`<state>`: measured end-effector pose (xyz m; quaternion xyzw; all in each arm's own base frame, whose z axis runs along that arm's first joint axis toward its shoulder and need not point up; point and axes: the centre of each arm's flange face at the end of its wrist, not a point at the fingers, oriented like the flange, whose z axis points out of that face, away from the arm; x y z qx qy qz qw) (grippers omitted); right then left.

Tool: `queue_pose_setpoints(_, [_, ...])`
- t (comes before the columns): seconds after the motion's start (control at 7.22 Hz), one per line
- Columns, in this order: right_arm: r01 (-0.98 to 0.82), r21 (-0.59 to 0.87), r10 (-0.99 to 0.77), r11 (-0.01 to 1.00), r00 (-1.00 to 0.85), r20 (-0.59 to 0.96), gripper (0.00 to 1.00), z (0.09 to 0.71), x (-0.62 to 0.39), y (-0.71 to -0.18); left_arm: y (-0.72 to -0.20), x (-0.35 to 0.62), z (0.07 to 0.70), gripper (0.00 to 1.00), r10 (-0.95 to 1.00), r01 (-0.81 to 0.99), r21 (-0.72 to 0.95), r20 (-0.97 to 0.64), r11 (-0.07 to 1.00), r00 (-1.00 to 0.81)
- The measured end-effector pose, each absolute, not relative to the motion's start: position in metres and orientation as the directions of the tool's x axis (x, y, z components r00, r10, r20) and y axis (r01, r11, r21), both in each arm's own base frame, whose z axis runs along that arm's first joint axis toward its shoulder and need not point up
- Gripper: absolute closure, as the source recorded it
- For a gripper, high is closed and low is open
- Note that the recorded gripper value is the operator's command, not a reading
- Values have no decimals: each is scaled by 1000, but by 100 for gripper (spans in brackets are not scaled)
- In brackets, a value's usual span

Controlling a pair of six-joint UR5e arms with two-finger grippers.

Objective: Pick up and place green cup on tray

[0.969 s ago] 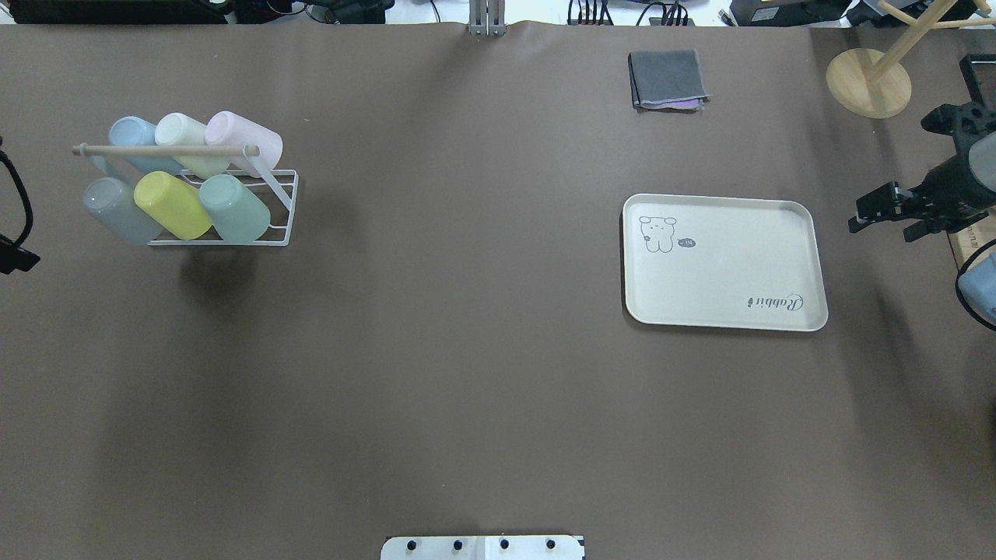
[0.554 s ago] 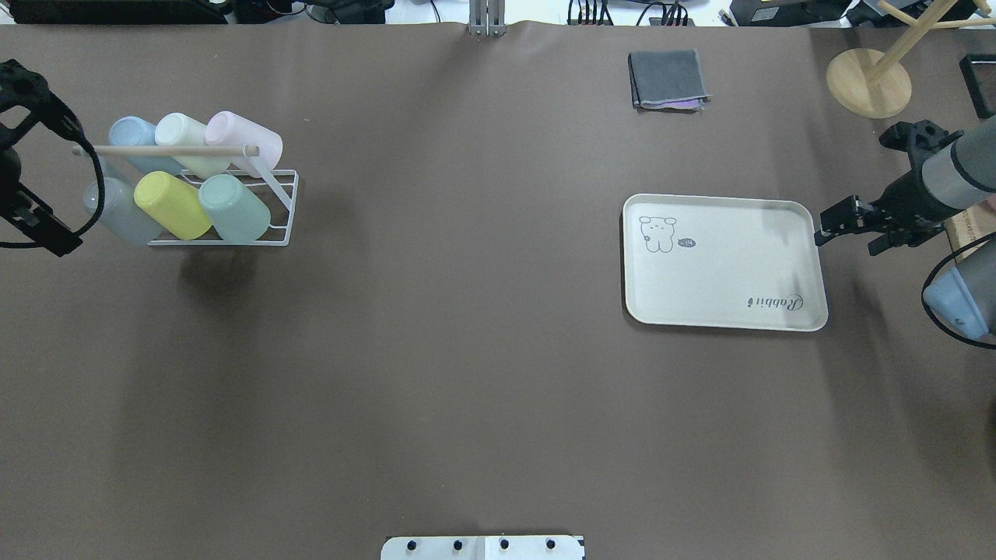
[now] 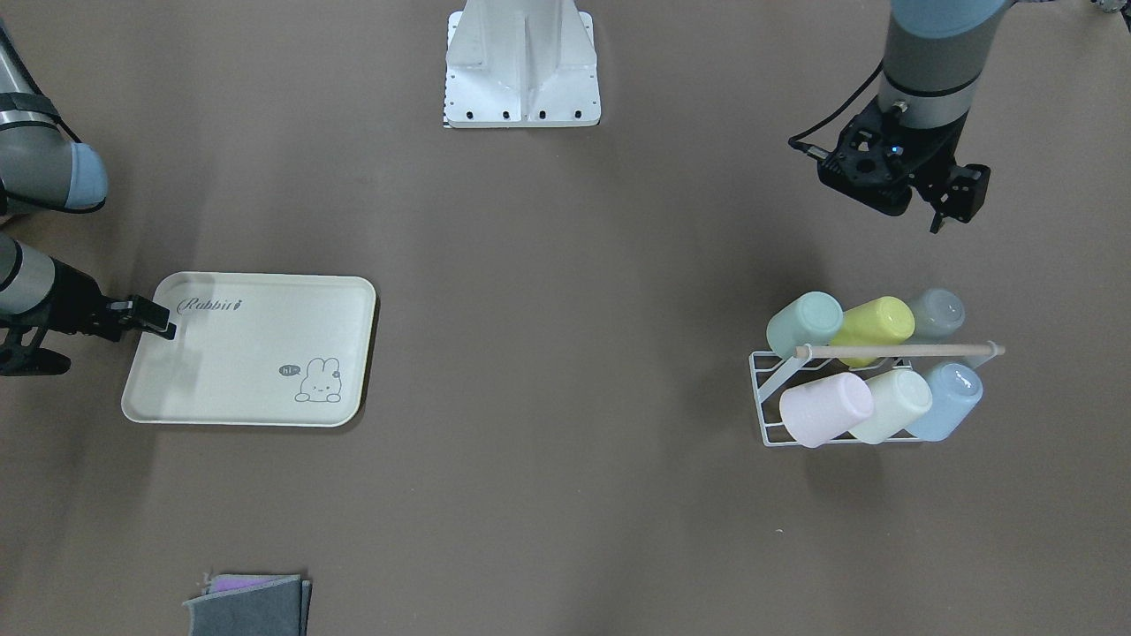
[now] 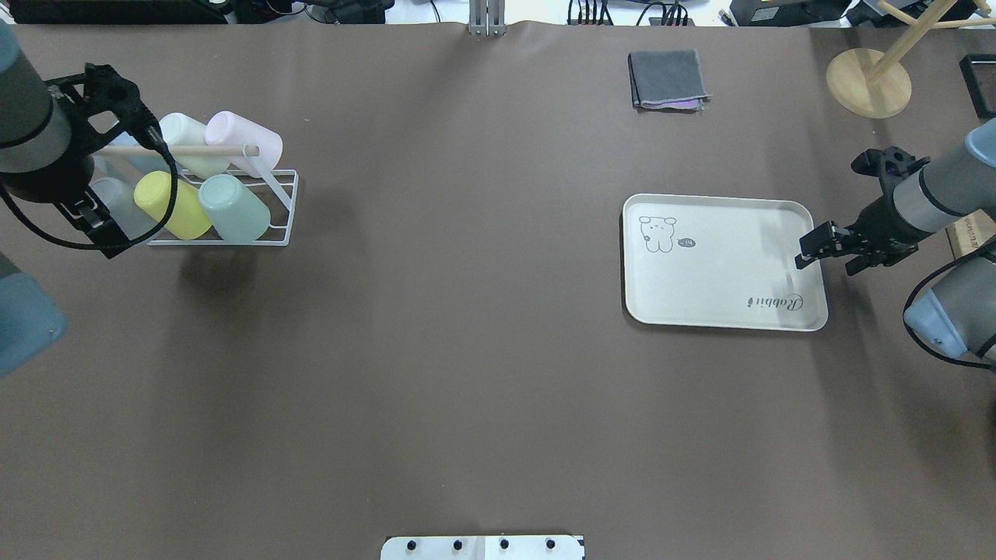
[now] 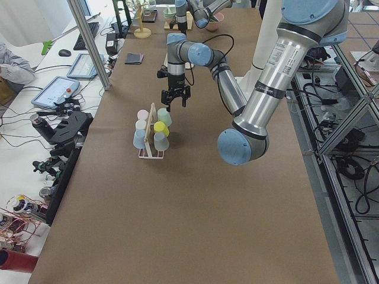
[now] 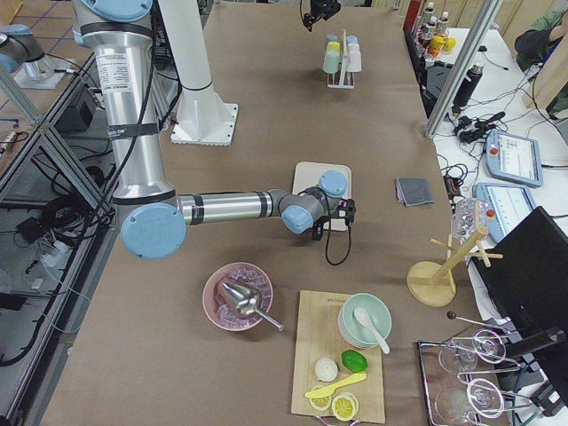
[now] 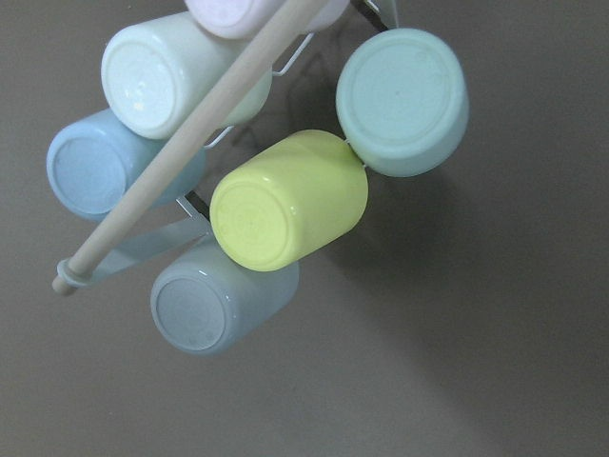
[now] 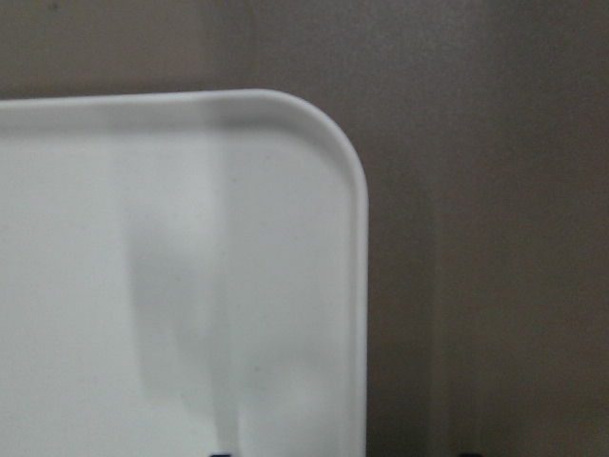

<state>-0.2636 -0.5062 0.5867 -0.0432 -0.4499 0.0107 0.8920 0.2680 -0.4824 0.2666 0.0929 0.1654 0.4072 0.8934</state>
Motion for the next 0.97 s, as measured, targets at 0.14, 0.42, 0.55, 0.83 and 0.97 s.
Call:
queue_pose_setpoints(0.14, [23,-86,56,996,594,802,38,586,-266,-505,-497,292,240,2,797,-757,248,-173,604,579])
queue_pose_setpoints(0.42, [24,-85,54,996,592,804,56,584,-267,-505,-512,326,194,2,876,-865,133,-78,483,477])
queue_pose_setpoints(0.55, [25,-82,51,996,591,805,68,583,-267,-505,-510,348,183,2,915,-913,72,-40,402,401])
queue_pose_setpoints(0.83, [27,-77,47,997,588,807,93,582,-265,-505,-503,378,181,2,950,-950,-22,-1,312,312])
queue_pose_setpoints(0.97, [26,-75,46,997,586,809,100,581,-263,-505,-492,400,188,2,965,-962,-77,21,263,262])
